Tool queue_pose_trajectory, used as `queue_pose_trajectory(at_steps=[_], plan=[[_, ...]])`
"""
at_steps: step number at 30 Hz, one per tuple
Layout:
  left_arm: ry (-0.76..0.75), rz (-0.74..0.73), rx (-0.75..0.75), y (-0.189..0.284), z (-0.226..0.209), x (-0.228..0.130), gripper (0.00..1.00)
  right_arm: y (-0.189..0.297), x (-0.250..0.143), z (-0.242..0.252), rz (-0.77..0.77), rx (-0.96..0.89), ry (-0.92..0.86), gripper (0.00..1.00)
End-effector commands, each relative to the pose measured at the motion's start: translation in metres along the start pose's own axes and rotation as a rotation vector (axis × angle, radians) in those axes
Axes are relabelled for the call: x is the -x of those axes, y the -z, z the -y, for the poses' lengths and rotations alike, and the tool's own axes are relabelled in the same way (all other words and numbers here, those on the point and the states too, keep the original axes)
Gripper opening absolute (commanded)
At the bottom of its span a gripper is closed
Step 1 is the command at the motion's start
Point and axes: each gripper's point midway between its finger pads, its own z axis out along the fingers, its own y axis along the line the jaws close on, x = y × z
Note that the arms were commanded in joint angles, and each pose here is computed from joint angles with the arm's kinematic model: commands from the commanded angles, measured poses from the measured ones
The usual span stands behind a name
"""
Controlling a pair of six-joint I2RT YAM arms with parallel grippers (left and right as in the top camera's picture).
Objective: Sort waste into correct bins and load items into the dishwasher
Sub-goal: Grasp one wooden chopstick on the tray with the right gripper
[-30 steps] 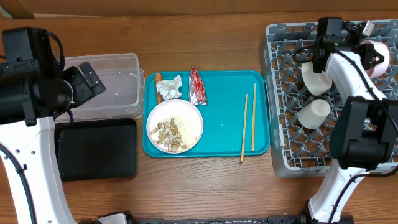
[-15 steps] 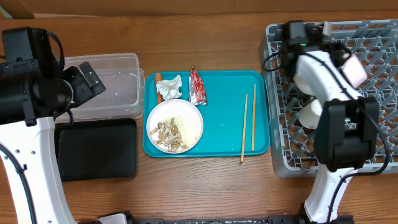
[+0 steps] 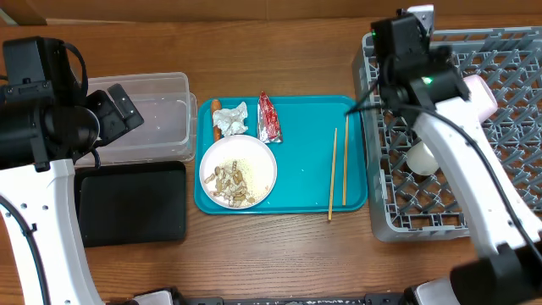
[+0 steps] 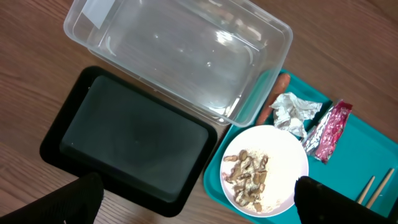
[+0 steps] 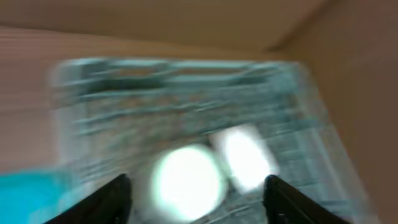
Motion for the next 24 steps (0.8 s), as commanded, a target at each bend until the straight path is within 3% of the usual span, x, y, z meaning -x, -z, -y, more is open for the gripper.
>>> queue_pose_trajectory(at_steps=[1, 7, 10, 13, 17, 24], plan=[[0.014, 0.009, 0.012, 0.001, -0.003, 0.002, 1.0, 0.024, -0.031, -0.086, -0.178, 0.513, -0.078, 0.64], [0.014, 0.009, 0.012, 0.001, -0.003, 0.002, 1.0, 0.038, -0.097, -0.137, -0.507, 0.727, -0.116, 0.62], [0.014, 0.009, 0.012, 0.001, -0.003, 0.002, 1.0, 0.035, -0.13, -0.16, -0.606, 0.749, -0.072, 0.54], [0.014, 0.009, 0.012, 0.001, -0.003, 0.002, 1.0, 0.026, -0.158, -0.175, -0.671, 0.706, -0.048, 0.51], [0.014, 0.009, 0.012, 0.001, -0.003, 0.002, 1.0, -0.006, -0.194, -0.174, -0.733, 0.502, -0.086, 0.46], [0.014, 0.009, 0.012, 0.001, -0.003, 0.002, 1.0, -0.033, -0.226, -0.177, -0.811, 0.42, -0.063, 0.45]])
